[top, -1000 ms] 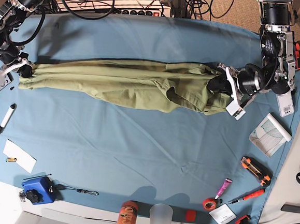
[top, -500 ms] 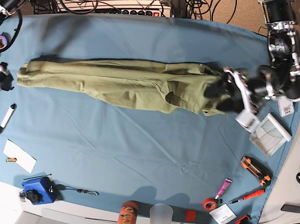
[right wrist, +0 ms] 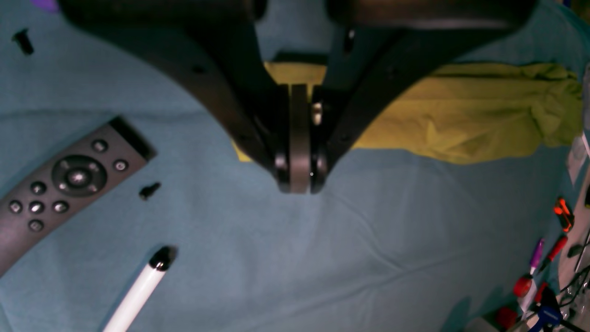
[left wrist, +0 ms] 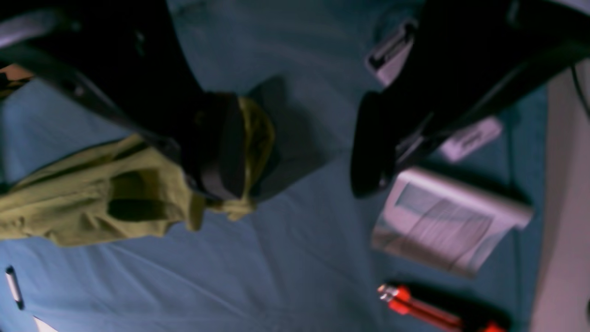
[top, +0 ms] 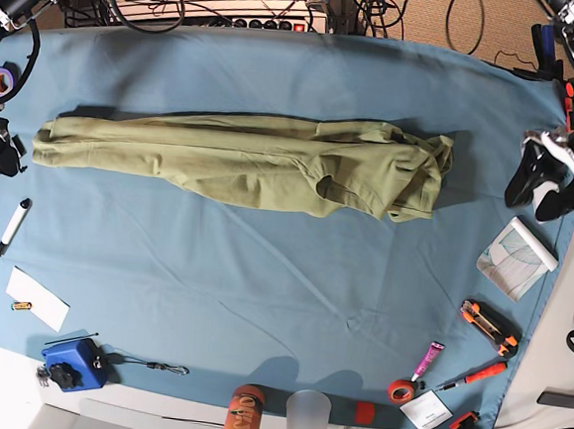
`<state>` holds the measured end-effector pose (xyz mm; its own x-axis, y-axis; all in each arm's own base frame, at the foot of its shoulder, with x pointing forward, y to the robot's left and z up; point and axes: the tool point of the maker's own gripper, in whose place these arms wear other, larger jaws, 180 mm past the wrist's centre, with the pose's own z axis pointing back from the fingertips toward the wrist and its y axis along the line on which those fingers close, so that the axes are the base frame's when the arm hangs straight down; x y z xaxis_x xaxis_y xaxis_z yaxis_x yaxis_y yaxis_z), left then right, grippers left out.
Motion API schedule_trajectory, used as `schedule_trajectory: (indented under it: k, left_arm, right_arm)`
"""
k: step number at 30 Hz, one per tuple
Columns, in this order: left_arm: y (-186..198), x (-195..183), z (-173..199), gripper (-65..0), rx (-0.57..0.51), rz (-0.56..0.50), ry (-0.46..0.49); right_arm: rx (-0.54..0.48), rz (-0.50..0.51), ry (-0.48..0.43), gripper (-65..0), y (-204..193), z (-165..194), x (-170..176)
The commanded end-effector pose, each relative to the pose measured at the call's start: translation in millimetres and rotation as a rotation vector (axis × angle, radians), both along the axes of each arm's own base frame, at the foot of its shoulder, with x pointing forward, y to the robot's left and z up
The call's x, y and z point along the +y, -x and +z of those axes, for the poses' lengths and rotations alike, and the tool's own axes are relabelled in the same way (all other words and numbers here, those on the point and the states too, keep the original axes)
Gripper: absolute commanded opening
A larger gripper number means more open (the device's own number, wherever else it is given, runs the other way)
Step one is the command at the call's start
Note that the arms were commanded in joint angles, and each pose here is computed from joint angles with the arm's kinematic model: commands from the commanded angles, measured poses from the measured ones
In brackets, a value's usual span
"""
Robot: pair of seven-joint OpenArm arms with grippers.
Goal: Layout the t-shirt on the table in an organized manner, then fold the t-shirt properly
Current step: 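Grasp the shirt end with the right gripper and fold it inward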
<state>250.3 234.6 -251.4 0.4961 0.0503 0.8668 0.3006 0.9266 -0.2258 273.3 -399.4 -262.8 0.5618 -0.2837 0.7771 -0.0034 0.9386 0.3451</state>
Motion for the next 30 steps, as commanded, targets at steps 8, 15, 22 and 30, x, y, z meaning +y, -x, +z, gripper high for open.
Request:
schedule_trajectory:
  k: [8,15,22,30]
  left_arm:
    - [-0.5,-2.7,12.7,-27.9,-0.052,-0.019,0.008]
    - [-0.5,-2.8,12.7,-27.9,-0.052,-0.019,0.009]
    - [-0.6,-2.8,12.8,-27.9,-0.053,-0.018,0.009]
    - [-0.9,-8.2,18.8,-27.9,-0.08,-0.041,0.037]
  right_arm:
    - [-0.003,-0.021,0.073,-36.2,-1.2,13.1,-14.6]
    - [0.116,-0.059,0.047,-34.7,14.3,-25.0,-19.3]
    - [0.158,-0.137,-0.15,-34.7,21.5,-76.0,-18.8]
    - [0.197,-0.039,-0.231,-34.7,4.6,-106.4,31.8]
